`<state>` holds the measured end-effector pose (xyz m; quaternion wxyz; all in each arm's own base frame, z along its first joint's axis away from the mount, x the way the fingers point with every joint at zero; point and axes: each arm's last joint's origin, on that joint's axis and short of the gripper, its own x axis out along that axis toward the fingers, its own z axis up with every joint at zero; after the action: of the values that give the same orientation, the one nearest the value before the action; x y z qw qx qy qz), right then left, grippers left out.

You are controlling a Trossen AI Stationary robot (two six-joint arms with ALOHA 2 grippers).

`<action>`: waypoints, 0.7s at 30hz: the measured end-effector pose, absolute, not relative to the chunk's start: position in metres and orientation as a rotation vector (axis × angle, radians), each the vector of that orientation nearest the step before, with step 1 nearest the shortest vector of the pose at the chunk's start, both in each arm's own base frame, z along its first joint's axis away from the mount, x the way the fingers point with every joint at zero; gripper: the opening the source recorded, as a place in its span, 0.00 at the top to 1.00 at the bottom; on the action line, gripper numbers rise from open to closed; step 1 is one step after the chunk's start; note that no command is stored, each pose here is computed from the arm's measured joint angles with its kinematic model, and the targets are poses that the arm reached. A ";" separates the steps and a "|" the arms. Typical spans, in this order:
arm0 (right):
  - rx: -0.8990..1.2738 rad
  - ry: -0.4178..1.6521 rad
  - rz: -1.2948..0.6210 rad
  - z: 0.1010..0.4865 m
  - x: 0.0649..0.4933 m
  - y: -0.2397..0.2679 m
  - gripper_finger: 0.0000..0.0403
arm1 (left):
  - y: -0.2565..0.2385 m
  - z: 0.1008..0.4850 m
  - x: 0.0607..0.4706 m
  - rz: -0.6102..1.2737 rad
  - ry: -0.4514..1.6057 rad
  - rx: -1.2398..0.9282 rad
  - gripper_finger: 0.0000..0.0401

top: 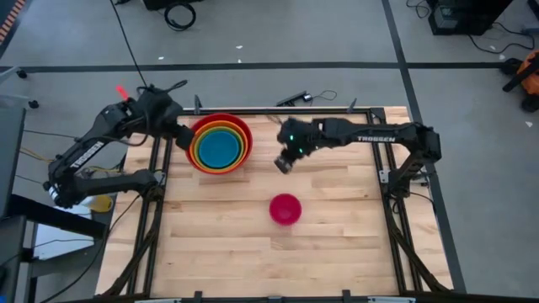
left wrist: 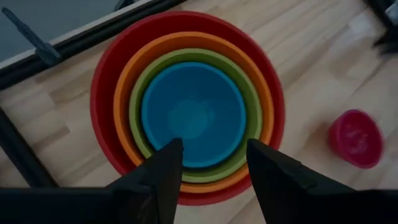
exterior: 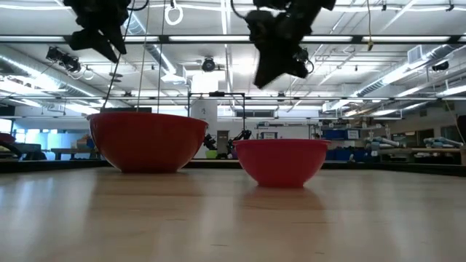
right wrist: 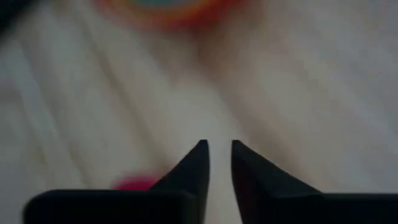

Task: Nest bowls inside each other
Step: Stack the pink bowl on the blue bowl

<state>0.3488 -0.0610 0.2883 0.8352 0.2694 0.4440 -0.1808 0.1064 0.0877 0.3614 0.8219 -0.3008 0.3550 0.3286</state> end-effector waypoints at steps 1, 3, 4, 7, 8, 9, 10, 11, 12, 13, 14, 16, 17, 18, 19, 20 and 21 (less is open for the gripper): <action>0.575 0.992 -0.357 0.282 0.346 -0.056 0.79 | 0.085 0.362 0.106 0.696 0.746 -0.646 0.55; 0.589 1.082 -0.307 0.268 0.341 -0.044 0.73 | 0.081 0.363 0.107 0.696 0.736 -0.653 0.55; 0.599 1.120 -0.289 0.261 0.339 -0.039 0.69 | 0.080 0.364 0.107 0.699 0.728 -0.657 0.55; 0.645 1.212 -0.234 0.238 0.331 -0.023 0.61 | 0.075 0.365 0.112 0.685 0.713 -0.662 0.55; 0.659 1.242 -0.220 0.231 0.328 -0.019 0.59 | 0.074 0.365 0.114 0.677 0.703 -0.659 0.55; 0.674 1.268 -0.217 0.223 0.325 -0.015 0.57 | 0.073 0.366 0.116 0.666 0.692 -0.655 0.55; 0.684 1.283 -0.221 0.216 0.323 -0.013 0.55 | 0.071 0.367 0.119 0.653 0.681 -0.653 0.55; 0.693 1.286 -0.222 0.210 0.321 -0.011 0.54 | 0.070 0.368 0.121 0.638 0.666 -0.647 0.55; 0.699 1.286 -0.219 0.205 0.320 -0.009 0.53 | 0.069 0.370 0.123 0.624 0.646 -0.642 0.55; 0.712 1.286 -0.210 0.199 0.319 -0.007 0.52 | 0.067 0.371 0.126 0.611 0.625 -0.638 0.55; 0.730 1.275 -0.196 0.194 0.318 -0.005 0.52 | 0.066 0.373 0.128 0.602 0.608 -0.631 0.55; 0.765 1.235 -0.169 0.186 0.319 -0.002 0.52 | 0.065 0.375 0.131 0.584 0.580 -0.620 0.55; 0.784 1.212 -0.153 0.182 0.320 -0.001 0.52 | 0.064 0.376 0.132 0.579 0.572 -0.621 0.55; 0.805 1.192 -0.139 0.180 0.320 0.000 0.52 | 0.063 0.376 0.133 0.575 0.567 -0.624 0.55; 0.823 1.177 -0.127 0.178 0.321 0.000 0.52 | 0.062 0.376 0.133 0.573 0.566 -0.625 0.55; 0.834 1.166 -0.127 0.176 0.321 0.000 0.53 | 0.061 0.376 0.134 0.573 0.566 -0.626 0.55; 0.837 1.160 -0.138 0.174 0.321 0.000 0.54 | 0.060 0.376 0.134 0.577 0.566 -0.626 0.55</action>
<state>0.3206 -0.0001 0.1743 0.7528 0.3835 0.5312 -0.0632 0.1340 0.0603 0.3761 0.8722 -0.2996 0.2707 0.2760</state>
